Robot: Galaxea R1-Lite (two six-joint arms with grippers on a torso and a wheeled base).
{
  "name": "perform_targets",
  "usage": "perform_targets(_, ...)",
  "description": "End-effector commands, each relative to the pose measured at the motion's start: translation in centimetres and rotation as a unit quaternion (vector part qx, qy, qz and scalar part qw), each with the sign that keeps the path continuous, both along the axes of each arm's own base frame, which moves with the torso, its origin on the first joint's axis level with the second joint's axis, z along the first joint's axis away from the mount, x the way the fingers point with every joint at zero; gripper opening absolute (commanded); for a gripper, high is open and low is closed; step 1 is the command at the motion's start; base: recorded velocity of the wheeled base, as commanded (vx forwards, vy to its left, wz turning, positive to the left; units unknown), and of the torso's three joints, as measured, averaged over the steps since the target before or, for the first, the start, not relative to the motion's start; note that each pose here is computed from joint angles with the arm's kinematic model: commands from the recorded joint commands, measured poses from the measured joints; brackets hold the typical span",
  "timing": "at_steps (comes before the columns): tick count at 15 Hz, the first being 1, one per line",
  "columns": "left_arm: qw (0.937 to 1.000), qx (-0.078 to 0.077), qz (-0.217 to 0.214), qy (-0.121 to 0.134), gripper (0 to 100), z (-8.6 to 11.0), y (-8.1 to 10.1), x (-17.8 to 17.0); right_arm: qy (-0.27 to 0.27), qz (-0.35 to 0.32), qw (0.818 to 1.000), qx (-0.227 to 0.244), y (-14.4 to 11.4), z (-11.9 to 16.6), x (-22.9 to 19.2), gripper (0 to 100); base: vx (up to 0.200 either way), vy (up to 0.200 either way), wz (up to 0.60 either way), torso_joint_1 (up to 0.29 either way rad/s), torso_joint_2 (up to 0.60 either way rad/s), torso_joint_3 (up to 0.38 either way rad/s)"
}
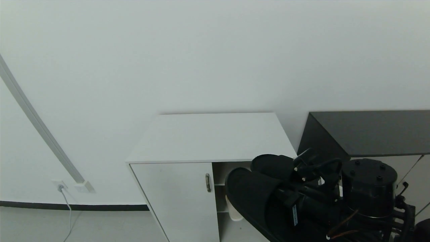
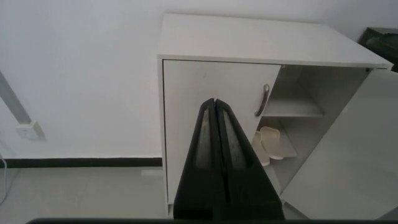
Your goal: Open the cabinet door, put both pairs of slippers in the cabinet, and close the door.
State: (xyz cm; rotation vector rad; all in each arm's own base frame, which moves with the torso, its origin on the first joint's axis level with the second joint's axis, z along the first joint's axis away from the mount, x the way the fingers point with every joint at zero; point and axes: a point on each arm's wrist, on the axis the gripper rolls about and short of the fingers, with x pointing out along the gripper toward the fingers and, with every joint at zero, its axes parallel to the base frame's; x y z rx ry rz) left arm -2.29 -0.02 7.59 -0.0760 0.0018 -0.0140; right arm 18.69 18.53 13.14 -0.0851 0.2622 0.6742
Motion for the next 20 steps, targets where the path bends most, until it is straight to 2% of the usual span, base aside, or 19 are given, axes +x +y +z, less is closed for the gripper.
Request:
perform_targets(1,1.0000,0.000,0.000,0.000,0,0.0,0.0,0.0,0.006,0.001,1.000,-0.006,0.0,-0.4,-0.1,0,0.000,0.000,0.00,-0.144,0.34,0.178)
perform_targets(8,1.0000,0.000,0.000,0.000,0,0.0,0.0,0.0,0.014,0.001,1.000,-0.015,0.0,-1.0,-0.1,0,0.000,0.000,0.00,-0.166,0.38,0.207)
perform_targets(20,1.0000,0.000,0.000,-0.001,0,0.0,0.0,0.0,0.009,0.004,1.000,-0.014,0.5,-2.1,0.2,0,0.000,0.000,0.00,-0.217,0.53,0.308)
